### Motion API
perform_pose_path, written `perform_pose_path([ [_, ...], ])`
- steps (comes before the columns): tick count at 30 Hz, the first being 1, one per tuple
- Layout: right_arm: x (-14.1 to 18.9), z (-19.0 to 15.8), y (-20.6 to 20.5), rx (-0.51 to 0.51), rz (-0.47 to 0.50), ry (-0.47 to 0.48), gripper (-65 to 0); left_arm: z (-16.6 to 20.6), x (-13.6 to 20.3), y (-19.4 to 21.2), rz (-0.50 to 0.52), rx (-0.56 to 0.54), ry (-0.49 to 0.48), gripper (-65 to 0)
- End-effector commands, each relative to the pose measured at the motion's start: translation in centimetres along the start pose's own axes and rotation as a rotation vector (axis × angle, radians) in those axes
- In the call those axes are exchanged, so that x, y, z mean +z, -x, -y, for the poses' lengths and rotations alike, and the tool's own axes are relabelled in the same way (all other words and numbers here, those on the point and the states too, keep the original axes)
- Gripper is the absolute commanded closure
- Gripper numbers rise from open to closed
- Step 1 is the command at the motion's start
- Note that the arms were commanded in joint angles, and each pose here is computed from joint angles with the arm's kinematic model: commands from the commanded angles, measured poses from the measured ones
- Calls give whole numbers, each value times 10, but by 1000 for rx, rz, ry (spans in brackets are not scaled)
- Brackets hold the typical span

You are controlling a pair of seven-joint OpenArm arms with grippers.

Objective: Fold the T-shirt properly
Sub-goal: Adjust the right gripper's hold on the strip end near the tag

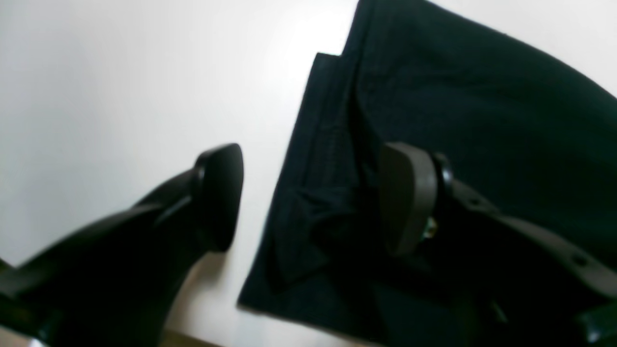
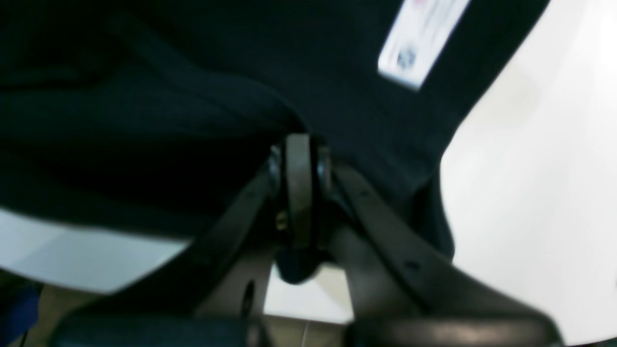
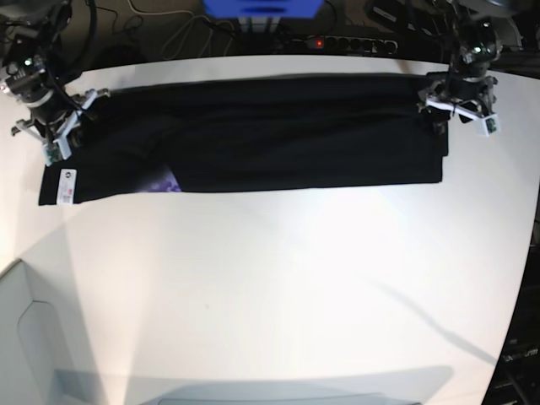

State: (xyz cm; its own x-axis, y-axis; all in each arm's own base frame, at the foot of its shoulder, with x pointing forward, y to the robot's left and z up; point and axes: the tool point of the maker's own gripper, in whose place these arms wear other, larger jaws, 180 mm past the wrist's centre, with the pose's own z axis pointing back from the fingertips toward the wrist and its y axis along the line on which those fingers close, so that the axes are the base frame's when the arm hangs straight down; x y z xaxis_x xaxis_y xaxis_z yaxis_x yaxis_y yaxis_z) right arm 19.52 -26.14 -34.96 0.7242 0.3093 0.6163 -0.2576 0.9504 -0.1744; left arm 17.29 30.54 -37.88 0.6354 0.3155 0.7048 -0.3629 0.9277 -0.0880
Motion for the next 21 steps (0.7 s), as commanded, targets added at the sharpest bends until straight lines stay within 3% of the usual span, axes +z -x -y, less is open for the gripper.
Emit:
perform_pose_path([
  [1,5,6,-10,38,26,10,0,-2,3,-10,33,-9,-3,-423],
  [7,1,14,-24,89,44,13,0,-3,3,-10,33,-11,-7,-423],
  [12,-10,5,-41,198,51,-45,0,-2,3,-10,32,-12,-6,-423],
  [17,-22,0,-46,221,44,-78,-6,-3,3,-9,30,-11,-7,-423],
  [21,-30,6,-34,185,15,-81,-160,-4,3,-8,28,-11,-9,-423],
])
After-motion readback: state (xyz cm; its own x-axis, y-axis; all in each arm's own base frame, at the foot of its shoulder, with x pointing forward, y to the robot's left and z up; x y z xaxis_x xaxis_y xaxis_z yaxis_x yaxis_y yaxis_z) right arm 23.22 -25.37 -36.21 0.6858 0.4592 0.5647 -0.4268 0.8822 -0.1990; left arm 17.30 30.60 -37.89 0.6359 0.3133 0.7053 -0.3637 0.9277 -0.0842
